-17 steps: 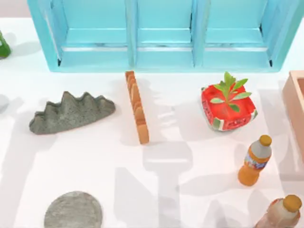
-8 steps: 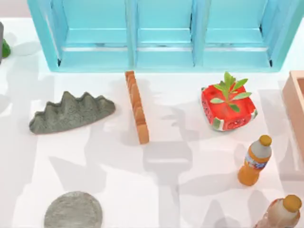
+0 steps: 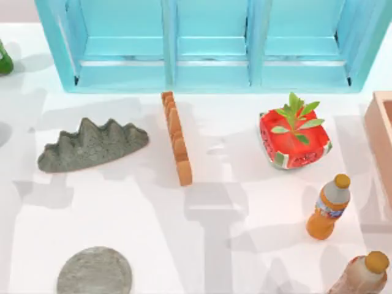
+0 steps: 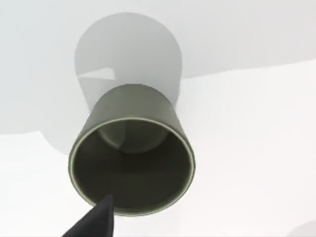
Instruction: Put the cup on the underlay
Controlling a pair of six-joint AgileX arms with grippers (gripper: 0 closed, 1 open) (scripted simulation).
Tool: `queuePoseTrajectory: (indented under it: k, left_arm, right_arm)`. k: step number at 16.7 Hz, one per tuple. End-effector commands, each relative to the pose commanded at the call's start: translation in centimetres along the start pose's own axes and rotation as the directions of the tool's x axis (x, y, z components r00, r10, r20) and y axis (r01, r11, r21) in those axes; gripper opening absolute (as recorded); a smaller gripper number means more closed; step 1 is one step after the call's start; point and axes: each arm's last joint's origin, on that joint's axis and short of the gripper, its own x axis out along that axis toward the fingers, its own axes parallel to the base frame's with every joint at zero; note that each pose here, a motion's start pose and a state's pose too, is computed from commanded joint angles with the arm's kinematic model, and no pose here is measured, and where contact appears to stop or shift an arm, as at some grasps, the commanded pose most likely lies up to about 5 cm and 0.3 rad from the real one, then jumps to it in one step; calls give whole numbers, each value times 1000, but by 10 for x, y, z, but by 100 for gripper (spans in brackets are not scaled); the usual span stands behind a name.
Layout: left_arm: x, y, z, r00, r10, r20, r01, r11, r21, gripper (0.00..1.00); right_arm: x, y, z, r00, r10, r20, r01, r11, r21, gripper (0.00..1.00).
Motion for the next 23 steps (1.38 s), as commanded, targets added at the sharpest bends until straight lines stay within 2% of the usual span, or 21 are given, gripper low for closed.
queuePoseTrajectory:
  k: [4,11,19,23]
  left_arm:
    - [-7,6,-17,999,47,2,-47,999,-7,100]
    - [-4,7,-17,999,50,1,-50,999,-7,100]
    - [83,13,-18,999,53,0,-53,999,-8,100]
    - [92,12,-18,999,50,1,-50,999,-8,100]
  right_arm:
    - [0,0,0,1000,0,0,0,1000,0,100]
    - [0,0,0,1000,0,0,0,1000,0,100]
    - [0,0,0,1000,0,0,0,1000,0,100]
    - [0,0,0,1000,0,0,0,1000,0,100]
